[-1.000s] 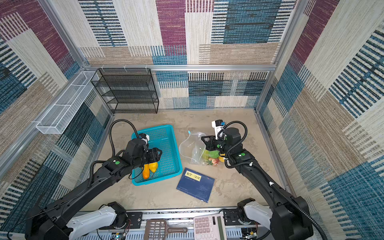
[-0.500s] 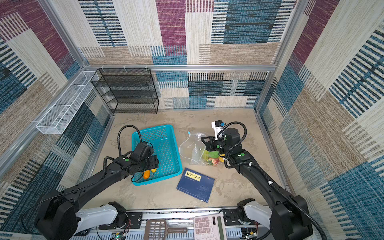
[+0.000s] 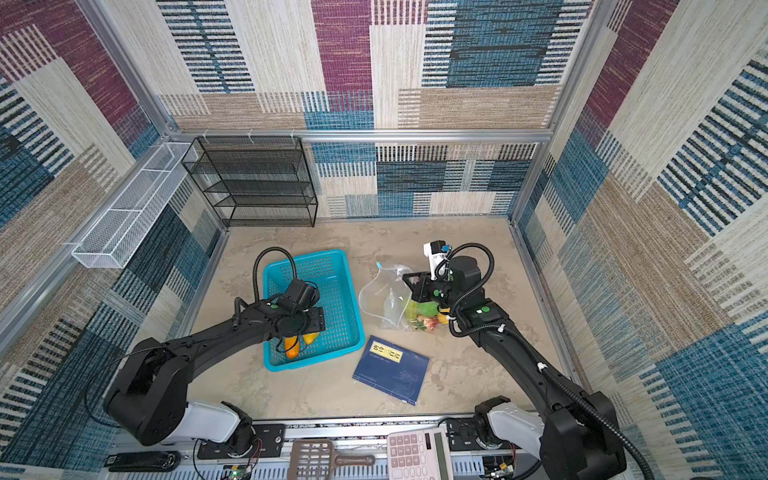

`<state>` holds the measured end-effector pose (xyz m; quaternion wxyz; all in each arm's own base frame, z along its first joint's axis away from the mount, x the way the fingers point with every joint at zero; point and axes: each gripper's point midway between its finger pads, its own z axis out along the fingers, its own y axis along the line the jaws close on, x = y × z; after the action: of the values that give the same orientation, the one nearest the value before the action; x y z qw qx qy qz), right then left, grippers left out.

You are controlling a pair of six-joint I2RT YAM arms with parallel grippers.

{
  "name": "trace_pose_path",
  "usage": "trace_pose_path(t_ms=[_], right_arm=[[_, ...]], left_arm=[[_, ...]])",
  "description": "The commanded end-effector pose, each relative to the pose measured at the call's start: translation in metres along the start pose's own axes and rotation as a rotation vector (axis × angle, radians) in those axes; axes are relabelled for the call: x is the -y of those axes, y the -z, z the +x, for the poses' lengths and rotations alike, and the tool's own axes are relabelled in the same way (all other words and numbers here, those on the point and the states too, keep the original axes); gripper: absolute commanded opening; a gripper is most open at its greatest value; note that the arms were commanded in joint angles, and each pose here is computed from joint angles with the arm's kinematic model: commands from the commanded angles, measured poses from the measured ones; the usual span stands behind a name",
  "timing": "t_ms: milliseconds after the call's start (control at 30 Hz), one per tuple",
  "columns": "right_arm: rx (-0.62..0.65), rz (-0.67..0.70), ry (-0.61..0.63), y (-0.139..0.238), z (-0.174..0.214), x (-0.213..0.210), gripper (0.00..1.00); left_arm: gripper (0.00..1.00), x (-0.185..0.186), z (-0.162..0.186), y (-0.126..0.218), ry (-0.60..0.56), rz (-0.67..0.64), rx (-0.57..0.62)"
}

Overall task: Place the food in the zip-top bag and seal the zipper
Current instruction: 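Lower the left gripper into the basket and grasp the round yellow fruit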

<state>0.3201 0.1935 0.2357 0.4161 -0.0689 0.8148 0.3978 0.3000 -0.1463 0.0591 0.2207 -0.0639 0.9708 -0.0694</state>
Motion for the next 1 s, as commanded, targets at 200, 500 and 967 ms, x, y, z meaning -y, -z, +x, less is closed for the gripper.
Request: trace_pose_path(t_ms=[200,500,967], right_arm=[[0.024,0.008,0.009,0.003,-0.008,-0.003,0.00],[0.024,0.007,0.002,0.001,-0.008,-0.002,0.00],[0.034,0.020,0.004,0.005,-0.010,-0.002,0.00]], left_arm=[[0.73,0.001,0.005,-0.011,-0.051,-0.012,-0.044],[0.74,-0.005,0.023,-0.014,-0.091,-0.016,-0.110],[0.53,-0.001,0.017,-0.024,-0.125,-0.021,-0.100]])
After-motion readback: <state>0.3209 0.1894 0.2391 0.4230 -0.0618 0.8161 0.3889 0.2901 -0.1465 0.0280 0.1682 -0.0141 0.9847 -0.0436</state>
